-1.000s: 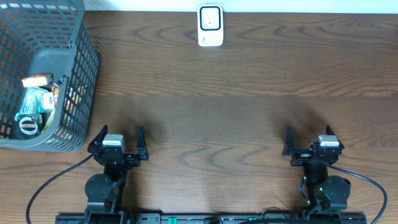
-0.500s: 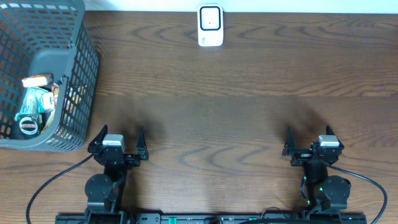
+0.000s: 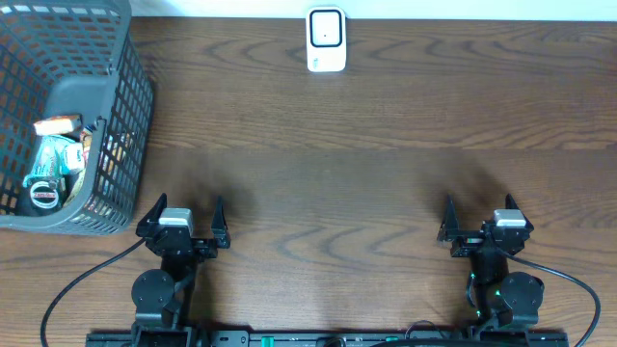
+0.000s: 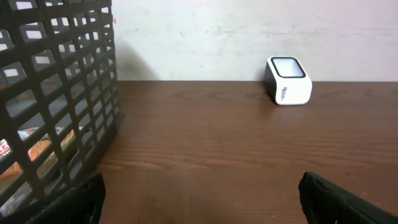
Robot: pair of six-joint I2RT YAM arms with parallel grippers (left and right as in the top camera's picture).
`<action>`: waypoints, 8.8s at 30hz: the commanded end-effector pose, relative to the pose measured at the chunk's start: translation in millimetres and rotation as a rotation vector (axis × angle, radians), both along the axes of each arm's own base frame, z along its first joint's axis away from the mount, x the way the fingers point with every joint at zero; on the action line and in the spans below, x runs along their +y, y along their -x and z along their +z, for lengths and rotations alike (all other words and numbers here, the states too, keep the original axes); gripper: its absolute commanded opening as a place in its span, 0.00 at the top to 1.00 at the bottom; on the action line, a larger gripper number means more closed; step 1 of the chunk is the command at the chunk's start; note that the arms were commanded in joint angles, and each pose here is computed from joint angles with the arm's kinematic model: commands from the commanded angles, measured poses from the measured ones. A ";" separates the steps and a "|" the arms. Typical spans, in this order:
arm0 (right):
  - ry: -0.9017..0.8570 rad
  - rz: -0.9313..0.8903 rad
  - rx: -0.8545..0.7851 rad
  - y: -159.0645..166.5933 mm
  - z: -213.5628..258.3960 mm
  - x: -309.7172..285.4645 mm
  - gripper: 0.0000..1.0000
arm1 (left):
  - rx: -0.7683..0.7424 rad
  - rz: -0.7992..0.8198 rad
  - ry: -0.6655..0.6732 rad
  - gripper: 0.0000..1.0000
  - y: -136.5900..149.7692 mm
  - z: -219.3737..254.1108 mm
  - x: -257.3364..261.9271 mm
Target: Scan the item barcode
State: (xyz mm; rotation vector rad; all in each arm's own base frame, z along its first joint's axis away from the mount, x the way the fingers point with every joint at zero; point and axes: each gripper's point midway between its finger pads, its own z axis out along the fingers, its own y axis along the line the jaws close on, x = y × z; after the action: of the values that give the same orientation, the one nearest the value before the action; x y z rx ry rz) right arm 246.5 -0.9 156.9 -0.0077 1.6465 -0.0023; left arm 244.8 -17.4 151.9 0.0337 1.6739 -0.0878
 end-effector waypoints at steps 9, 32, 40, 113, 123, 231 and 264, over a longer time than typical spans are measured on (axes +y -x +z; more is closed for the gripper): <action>-0.010 -0.012 -0.001 0.3 -0.3 -2.1 0.01 | 0.047 -0.018 -0.017 0.02 1.6 -14.3 -2.9; -0.010 -0.011 -0.001 0.3 -0.3 -2.1 0.01 | 0.042 -0.115 0.063 0.02 3.7 -10.6 -21.0; -0.010 -0.012 0.000 0.3 -0.4 -2.1 0.01 | 0.017 -0.286 0.160 0.02 11.1 1.9 -50.4; -0.010 -0.012 -0.001 0.3 -0.3 -2.1 0.01 | 0.062 0.756 -0.318 0.02 -46.1 340.9 206.5; -0.010 -0.012 0.000 0.3 -0.4 -2.1 0.01 | 0.205 0.877 -0.287 0.02 -22.5 321.6 252.3; -0.010 -0.011 -0.001 0.3 -0.3 -2.1 0.01 | 1.193 0.302 0.061 0.33 -102.8 -6.5 222.5; -0.010 -0.012 -0.001 0.3 -0.3 -2.1 0.01 | 1.377 0.325 0.104 0.48 -59.7 -96.0 224.6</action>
State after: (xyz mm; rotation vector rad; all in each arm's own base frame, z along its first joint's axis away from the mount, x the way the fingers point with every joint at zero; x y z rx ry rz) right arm 246.5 -0.9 156.9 -0.0077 1.6465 -0.0023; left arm 304.3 203.2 60.7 -0.4794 3.0112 0.0666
